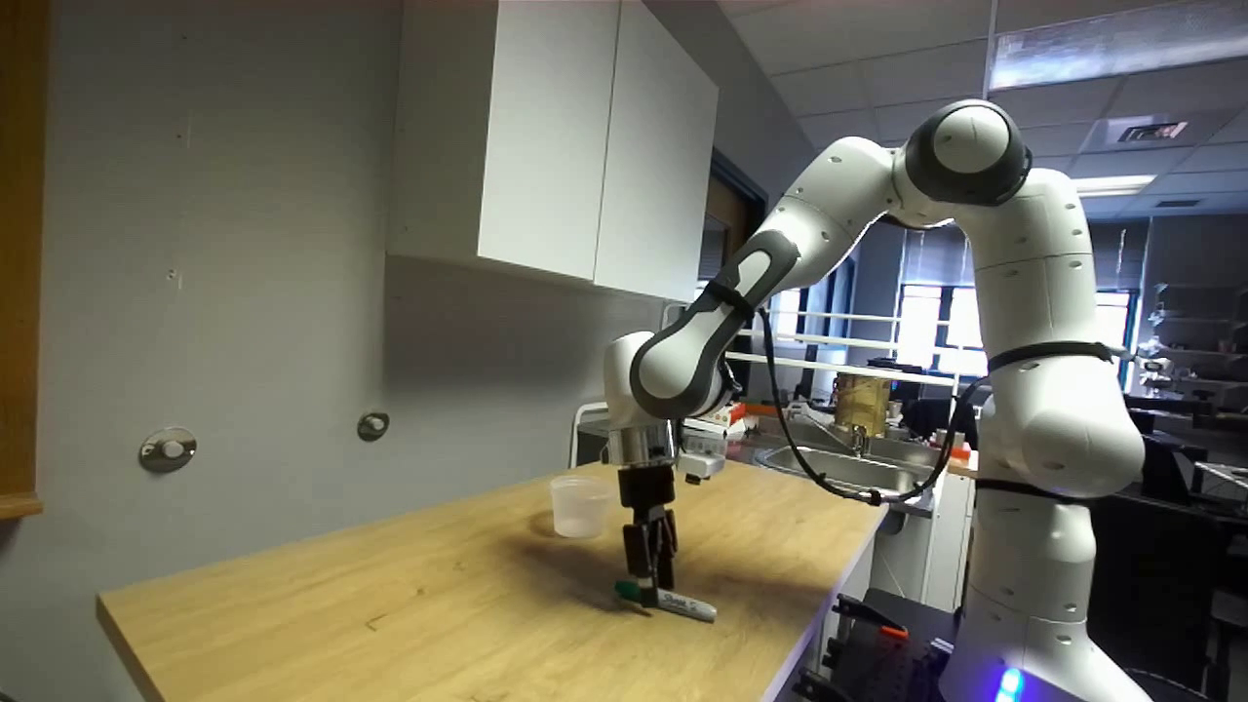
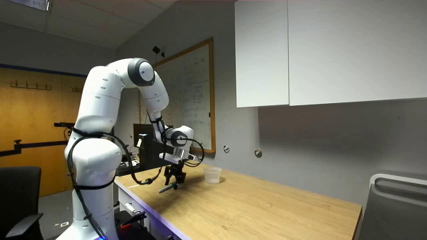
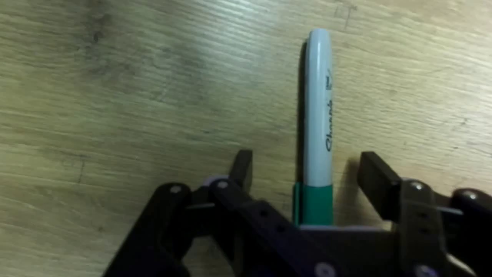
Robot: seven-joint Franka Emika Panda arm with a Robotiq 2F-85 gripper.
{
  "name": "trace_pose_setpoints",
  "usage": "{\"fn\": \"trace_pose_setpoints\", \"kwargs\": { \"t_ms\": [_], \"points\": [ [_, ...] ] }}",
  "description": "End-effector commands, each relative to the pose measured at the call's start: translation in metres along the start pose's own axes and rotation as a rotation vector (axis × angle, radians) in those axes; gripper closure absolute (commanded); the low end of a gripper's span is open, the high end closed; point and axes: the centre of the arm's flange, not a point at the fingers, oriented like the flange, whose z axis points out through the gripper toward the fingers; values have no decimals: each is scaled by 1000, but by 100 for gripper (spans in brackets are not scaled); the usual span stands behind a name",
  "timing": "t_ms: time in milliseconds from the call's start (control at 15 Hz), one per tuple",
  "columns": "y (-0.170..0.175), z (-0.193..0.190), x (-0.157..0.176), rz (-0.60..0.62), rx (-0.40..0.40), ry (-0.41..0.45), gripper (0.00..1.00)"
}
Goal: Pick up the marker from the table and put it in the bowl
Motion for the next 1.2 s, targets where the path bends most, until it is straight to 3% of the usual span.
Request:
{"fn": "trace_pose_setpoints", "kwargs": {
  "t_ms": [0,333,800,1133],
  "points": [
    [7,-1,1,-10,15,10,57],
    [3,-8,-4,0,13,12,94],
    [-35,-53,-18,-3,-69,78,91],
    [-82,-125,-23,33,-176,270,91]
  ]
}}
